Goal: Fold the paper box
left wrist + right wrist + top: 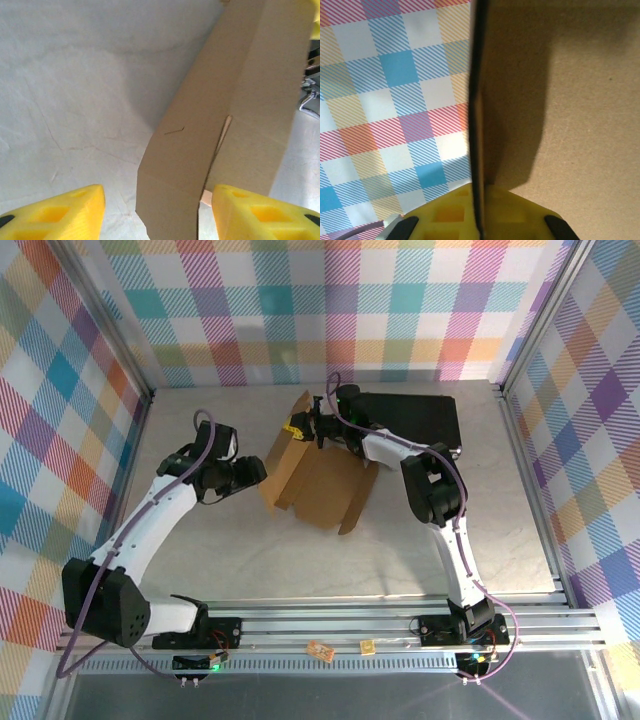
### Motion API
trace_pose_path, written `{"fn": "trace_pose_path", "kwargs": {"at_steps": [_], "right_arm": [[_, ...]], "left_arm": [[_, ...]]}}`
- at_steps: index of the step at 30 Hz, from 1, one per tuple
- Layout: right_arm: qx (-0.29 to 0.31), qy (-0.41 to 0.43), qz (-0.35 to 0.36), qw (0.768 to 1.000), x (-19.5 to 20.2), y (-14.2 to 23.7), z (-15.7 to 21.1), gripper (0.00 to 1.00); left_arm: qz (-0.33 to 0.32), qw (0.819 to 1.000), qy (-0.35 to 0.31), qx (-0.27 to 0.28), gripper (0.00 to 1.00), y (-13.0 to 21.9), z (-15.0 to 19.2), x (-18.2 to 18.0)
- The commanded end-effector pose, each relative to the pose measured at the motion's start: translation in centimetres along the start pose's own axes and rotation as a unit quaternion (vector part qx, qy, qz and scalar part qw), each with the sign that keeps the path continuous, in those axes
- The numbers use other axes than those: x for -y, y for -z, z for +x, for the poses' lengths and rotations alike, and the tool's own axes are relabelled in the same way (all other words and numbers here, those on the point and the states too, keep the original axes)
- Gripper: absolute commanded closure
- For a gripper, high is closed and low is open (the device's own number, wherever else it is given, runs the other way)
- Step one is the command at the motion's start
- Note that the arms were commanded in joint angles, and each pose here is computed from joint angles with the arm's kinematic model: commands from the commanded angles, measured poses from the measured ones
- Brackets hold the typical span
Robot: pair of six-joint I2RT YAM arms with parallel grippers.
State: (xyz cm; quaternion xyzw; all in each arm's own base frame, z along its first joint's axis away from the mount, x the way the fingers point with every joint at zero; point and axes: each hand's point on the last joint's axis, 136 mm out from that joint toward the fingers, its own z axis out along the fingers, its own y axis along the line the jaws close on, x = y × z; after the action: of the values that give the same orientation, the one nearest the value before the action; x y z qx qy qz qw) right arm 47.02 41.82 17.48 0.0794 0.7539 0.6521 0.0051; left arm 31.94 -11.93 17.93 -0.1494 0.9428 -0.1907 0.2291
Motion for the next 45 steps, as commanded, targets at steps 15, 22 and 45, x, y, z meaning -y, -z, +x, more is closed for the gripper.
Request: {"fn": "trace_pose_path", "kwargs": {"at_steps": [15, 22, 45], "right_arm": [[0.036, 0.013, -0.05, 0.998, 2.8, -0.8, 0.5, 1.0], [0.151, 0.021, -0.164, 0.975, 0.1, -0.7, -1.0, 1.0], [0.155, -0.023, -0.151, 0.976, 1.6, -1.6, -1.2, 1.0]], "left_arm": [[-0.025, 0.998, 0.043, 0.047, 0.48, 1.7, -1.7, -0.9], [-0.04, 0.996, 0.054, 0.064, 0.47, 3.1, -3.3, -3.0], [-0.007, 0.997, 0.067, 0.045, 0.53, -1.9, -5.8, -2.8]]}}
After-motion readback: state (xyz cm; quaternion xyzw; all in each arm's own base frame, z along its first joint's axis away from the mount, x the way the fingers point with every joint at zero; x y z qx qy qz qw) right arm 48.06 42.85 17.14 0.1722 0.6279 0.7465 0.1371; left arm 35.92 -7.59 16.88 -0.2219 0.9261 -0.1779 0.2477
